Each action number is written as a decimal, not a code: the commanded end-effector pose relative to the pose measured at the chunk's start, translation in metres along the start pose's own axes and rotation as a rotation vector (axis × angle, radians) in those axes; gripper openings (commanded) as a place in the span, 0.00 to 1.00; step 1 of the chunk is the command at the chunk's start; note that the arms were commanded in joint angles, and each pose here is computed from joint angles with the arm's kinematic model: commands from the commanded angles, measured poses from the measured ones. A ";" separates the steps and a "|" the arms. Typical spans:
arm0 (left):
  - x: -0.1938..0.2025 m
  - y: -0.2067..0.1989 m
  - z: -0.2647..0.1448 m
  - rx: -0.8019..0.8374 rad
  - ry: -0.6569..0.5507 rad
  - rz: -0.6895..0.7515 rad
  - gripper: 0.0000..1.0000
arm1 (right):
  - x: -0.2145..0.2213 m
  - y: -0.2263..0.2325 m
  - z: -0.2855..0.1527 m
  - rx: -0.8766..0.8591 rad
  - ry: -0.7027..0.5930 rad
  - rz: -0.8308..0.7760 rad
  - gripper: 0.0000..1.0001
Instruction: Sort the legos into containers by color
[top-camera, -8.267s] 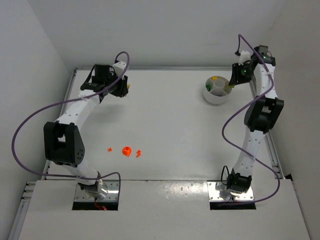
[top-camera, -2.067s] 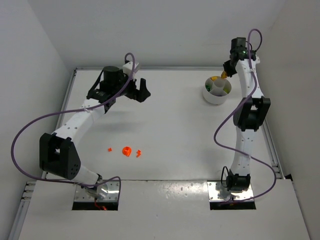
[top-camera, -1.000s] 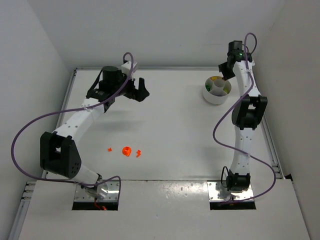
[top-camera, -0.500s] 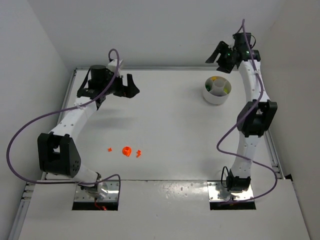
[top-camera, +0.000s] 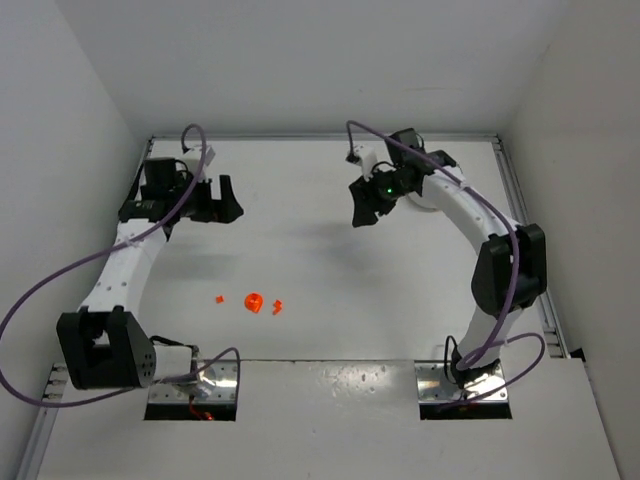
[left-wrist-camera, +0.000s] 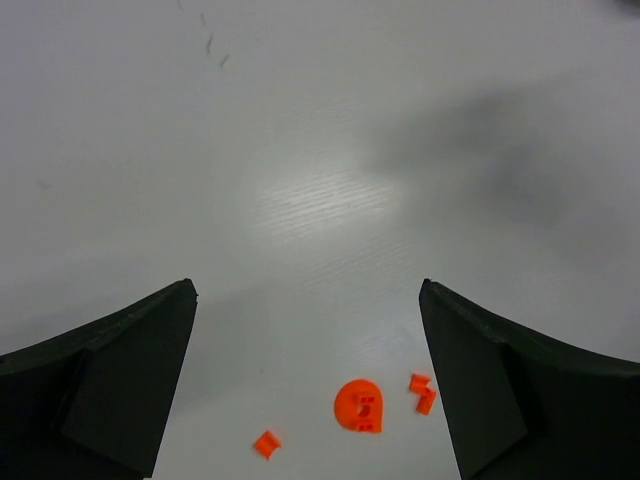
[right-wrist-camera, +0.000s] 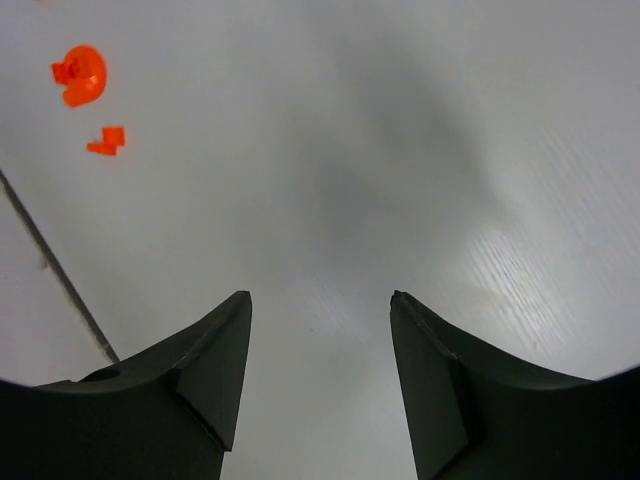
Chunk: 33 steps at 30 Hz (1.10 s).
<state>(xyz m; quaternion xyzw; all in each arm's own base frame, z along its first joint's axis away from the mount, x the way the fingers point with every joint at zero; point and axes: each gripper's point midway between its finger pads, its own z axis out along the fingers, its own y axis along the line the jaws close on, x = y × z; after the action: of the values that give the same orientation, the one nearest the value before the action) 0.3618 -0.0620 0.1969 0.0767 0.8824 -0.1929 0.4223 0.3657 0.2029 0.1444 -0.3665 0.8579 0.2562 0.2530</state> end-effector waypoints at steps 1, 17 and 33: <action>0.021 0.024 -0.037 -0.104 0.031 0.006 1.00 | -0.014 0.041 0.015 -0.115 -0.022 -0.195 0.58; 0.100 0.010 -0.073 0.192 0.203 0.225 1.00 | -0.012 0.141 0.125 -0.027 0.058 -0.290 0.67; 0.174 -0.070 -0.037 0.514 0.441 0.902 0.83 | 0.073 0.017 0.014 0.188 0.042 0.143 0.67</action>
<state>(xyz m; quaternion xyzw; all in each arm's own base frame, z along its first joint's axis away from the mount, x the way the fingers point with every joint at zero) 0.1949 -0.1265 0.1191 0.5436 0.7685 -0.2494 0.2275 0.3118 0.1873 0.0766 -0.2996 0.9120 0.1655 0.2263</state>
